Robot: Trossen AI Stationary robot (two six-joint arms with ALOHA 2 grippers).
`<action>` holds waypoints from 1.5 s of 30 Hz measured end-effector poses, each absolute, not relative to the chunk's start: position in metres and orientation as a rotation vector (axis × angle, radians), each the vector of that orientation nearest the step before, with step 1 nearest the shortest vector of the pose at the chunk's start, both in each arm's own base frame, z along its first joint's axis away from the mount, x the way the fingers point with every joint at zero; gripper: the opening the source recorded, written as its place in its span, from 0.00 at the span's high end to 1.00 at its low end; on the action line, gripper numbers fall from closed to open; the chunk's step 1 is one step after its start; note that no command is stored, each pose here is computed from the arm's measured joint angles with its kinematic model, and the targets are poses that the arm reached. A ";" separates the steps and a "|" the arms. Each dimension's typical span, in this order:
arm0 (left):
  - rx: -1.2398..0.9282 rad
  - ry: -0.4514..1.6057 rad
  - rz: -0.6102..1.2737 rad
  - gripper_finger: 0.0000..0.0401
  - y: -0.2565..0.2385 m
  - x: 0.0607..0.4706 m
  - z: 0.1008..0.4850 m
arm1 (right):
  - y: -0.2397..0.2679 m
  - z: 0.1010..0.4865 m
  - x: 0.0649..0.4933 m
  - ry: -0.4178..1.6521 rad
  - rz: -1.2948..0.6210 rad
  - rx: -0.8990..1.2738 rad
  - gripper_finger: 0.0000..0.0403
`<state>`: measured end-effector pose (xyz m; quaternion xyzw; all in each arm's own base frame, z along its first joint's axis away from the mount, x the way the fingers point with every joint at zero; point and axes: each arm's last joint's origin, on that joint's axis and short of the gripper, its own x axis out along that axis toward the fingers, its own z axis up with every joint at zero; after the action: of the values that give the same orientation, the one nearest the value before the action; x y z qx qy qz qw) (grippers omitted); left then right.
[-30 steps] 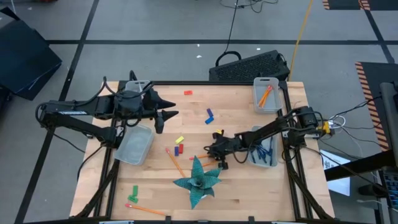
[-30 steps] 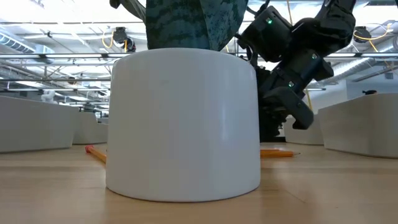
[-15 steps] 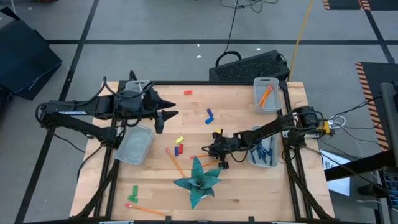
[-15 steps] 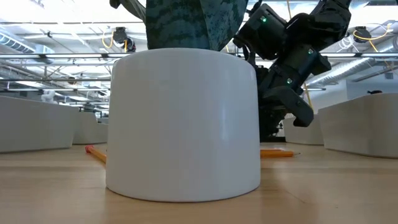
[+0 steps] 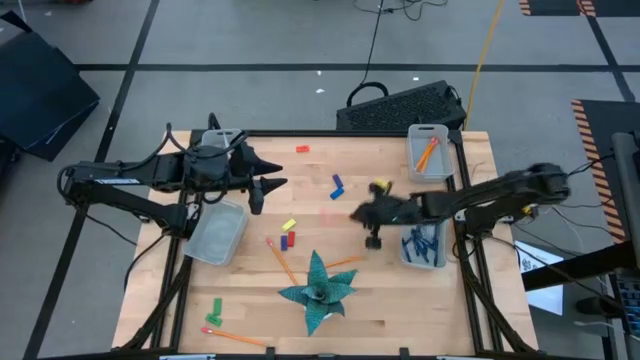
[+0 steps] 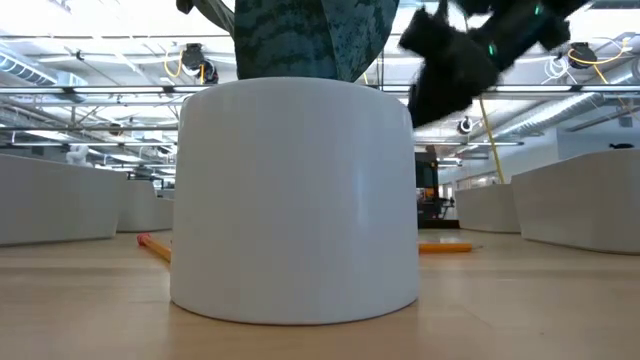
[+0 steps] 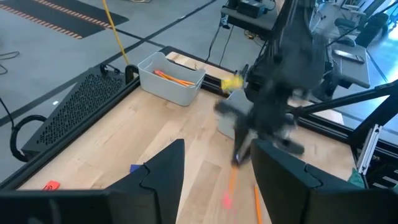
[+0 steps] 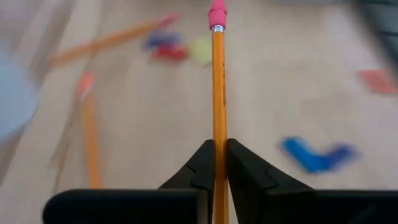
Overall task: Sort crayons/erasers/pens/pencils in bins
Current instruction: Put the orange pencil into the top right gray bin, then put the top right orange pencil into the top right gray bin
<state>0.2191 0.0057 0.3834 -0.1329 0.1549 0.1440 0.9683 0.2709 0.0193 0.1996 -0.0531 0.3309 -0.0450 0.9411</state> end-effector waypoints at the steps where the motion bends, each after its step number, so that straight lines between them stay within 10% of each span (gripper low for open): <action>1: -0.269 0.313 0.291 0.54 0.006 0.219 0.383 | 0.014 0.211 0.265 0.633 -0.159 -0.061 0.93; 10: -0.268 0.313 0.291 0.54 0.006 0.219 0.383 | -0.038 0.274 0.189 0.279 -0.759 0.634 0.94; 21: -0.268 0.313 0.291 0.54 0.006 0.219 0.383 | -0.093 0.261 0.115 0.047 -1.453 1.151 0.95; 33: -0.268 0.313 0.291 0.54 0.006 0.219 0.383 | -0.147 0.180 0.090 -0.242 -1.351 1.743 0.95; 45: -0.268 0.314 0.291 0.54 0.006 0.219 0.383 | -0.153 0.192 0.075 -0.420 -1.290 1.583 0.67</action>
<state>0.2191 0.0057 0.3833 -0.1327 0.1551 0.1438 0.9683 0.0747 -0.1526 0.1925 0.6556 -0.1740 -0.5345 0.5041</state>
